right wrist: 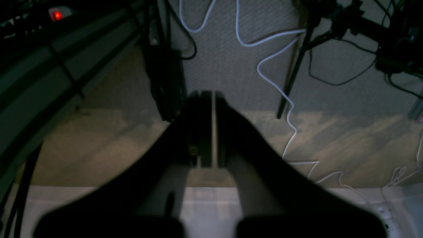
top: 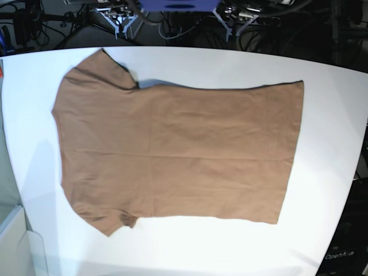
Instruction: Fold the T-shirt properly
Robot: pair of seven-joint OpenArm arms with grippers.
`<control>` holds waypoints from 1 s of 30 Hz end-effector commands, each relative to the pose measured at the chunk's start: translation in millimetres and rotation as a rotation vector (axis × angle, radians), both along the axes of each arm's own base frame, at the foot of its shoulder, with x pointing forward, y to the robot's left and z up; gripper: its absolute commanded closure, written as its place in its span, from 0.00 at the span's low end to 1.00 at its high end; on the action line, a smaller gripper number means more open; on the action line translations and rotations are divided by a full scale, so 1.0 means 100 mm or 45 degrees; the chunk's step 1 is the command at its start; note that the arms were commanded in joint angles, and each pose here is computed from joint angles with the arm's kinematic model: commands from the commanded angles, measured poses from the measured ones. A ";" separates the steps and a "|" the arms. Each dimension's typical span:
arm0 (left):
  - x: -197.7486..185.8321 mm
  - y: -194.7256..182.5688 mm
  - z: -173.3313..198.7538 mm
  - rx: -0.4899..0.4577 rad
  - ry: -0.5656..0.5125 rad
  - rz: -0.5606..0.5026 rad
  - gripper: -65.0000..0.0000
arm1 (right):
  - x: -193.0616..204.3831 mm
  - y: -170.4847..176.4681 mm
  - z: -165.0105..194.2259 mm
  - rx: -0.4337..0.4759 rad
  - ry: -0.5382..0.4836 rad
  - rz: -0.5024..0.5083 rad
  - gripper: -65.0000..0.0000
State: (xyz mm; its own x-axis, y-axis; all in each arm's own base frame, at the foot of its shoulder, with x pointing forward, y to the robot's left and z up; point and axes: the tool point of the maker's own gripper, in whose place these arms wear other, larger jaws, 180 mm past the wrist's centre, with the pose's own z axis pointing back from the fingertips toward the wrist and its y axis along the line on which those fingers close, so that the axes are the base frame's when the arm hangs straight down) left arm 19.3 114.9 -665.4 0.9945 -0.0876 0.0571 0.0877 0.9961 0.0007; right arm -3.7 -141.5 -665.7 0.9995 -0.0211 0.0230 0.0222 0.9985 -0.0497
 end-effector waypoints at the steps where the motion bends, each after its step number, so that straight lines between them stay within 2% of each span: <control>1: -0.01 -0.03 0.00 -0.008 0.001 -0.009 0.98 | 0.03 -0.02 0.00 -0.004 -0.010 0.008 1.00; 30: -0.04 -0.03 0.00 -0.007 0.015 -0.011 0.98 | 0.04 -0.02 0.00 -0.005 -0.012 -0.001 1.00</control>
